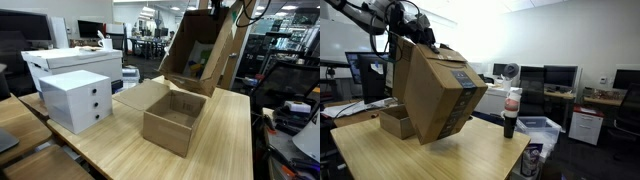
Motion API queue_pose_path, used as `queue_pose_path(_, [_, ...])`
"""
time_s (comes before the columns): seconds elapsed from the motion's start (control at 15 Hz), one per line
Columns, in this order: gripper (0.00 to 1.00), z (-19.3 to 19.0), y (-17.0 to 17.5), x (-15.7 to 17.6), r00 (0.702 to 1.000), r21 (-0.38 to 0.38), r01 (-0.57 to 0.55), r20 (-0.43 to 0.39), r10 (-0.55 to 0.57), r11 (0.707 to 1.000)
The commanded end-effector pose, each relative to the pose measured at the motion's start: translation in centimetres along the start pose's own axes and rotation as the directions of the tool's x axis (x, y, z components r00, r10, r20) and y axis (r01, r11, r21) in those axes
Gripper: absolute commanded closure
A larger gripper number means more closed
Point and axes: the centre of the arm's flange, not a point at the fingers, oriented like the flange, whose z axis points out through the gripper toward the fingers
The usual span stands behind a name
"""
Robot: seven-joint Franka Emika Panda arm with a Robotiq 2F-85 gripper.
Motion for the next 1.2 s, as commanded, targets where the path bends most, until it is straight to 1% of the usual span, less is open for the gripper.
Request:
queue_pose_path(0.0, [0.94,-1.2,0.6,-1.0,1.0,-0.084,0.005,-0.029,-0.008,0.996])
queue_pose_path(0.2, [0.94,-1.5,-0.1,-1.2,0.999,-0.114,0.022,-0.034,-0.026,0.993])
queue_pose_path(0.6, [0.94,-2.0,-1.4,-1.5,0.998,-0.147,0.052,-0.032,-0.057,0.988])
queue_pose_path(1.13, [0.94,-2.8,-3.3,-1.6,0.995,-0.238,0.078,-0.039,-0.09,0.968])
